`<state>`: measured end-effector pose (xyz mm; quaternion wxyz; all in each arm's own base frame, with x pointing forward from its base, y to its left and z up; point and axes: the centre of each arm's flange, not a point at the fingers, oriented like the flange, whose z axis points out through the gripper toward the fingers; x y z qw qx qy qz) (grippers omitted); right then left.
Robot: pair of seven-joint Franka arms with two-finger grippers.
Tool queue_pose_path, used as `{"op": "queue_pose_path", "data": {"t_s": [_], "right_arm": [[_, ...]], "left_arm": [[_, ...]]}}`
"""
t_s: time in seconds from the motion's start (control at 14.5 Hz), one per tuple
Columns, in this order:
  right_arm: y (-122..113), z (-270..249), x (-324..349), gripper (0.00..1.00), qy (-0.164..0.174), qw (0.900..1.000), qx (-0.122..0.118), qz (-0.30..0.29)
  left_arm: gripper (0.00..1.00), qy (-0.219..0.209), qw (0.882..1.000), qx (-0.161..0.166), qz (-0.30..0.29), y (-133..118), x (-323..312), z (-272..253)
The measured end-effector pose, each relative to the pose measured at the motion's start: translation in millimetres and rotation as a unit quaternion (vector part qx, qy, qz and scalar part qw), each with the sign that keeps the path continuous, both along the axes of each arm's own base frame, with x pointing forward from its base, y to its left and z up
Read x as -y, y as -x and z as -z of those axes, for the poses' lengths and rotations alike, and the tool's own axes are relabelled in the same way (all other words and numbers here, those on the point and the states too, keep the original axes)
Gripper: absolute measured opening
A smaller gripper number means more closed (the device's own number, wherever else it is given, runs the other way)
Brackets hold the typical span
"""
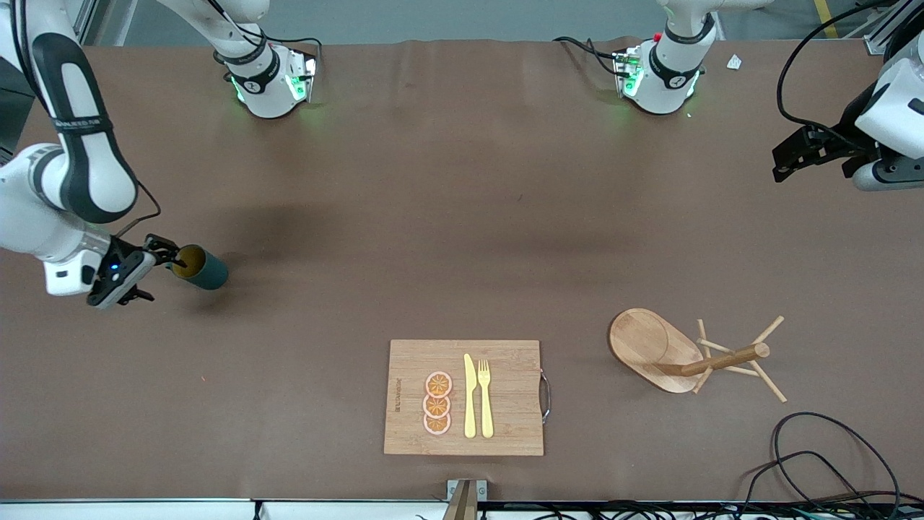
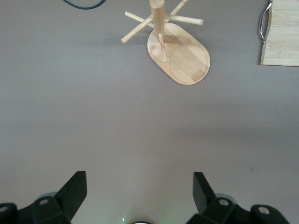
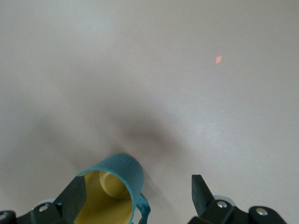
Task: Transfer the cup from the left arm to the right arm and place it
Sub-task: 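Open the right gripper and raise it off the mug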
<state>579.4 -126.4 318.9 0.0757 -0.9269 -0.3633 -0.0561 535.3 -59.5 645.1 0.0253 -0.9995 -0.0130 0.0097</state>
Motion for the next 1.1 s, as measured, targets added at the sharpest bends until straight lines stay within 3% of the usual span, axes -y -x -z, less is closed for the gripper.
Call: {"op": "queue_pose_path", "data": {"t_s": [0.28,0.48,0.55,0.69,0.9,1.1], "right_arm": [[-22,-44,-4,1.00,-0.002,0.990,-0.025,0.139],[-33,-85,-25,1.00,0.025,0.964,-0.083,0.250],[-35,-101,-36,1.00,0.036,0.953,-0.092,0.286],[-35,-128,-51,1.00,0.045,0.936,-0.087,0.337],[-31,-157,-50,1.00,0.044,0.928,-0.070,0.364],[-29,-191,-43,1.00,0.049,0.916,-0.076,0.391]], "left_arm": [[1.00,0.000,1.000,0.000,0.001,0,1,0],[1.00,0.001,1.000,0.002,0.001,-2,1,-1],[1.00,0.001,1.000,0.004,0.002,-2,2,-2],[1.00,0.001,1.000,0.005,0.004,-2,5,-3],[1.00,0.001,1.000,0.000,0.005,-7,5,3],[1.00,0.001,1.000,-0.003,0.005,-10,5,6]]}}
